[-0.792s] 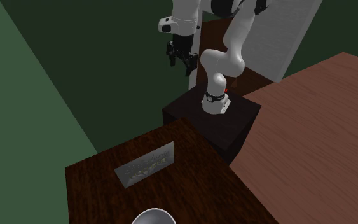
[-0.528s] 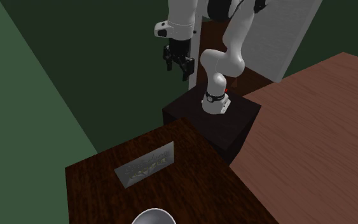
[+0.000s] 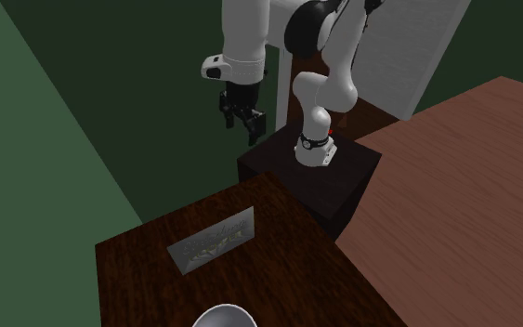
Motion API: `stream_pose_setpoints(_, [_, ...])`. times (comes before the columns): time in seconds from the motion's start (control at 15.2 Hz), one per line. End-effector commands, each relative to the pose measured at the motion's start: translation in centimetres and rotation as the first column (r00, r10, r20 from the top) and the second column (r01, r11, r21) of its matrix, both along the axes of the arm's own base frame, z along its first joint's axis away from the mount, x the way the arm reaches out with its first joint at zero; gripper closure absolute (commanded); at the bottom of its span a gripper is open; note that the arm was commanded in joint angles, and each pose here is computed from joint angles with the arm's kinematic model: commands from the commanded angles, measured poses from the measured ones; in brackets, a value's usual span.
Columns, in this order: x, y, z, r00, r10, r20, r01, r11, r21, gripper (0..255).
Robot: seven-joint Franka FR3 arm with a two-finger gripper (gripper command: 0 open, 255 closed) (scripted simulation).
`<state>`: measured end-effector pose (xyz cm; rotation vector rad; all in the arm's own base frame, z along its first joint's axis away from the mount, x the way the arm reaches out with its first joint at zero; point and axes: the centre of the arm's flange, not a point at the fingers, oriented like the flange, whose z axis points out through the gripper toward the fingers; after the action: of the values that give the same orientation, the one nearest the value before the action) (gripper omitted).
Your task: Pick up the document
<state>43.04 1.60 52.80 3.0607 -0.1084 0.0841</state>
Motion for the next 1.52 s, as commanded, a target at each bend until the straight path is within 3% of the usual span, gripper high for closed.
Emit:
stream_pose_setpoints(0.0, [2.1,0.6,-0.9,1.0,-0.002,0.017,0.002,1.0,0.008,0])
stream_pose_setpoints(1.45, [27.3,6.1,-5.3,0.982,-0.03,0.188,0.014,0.996,0.087,0])
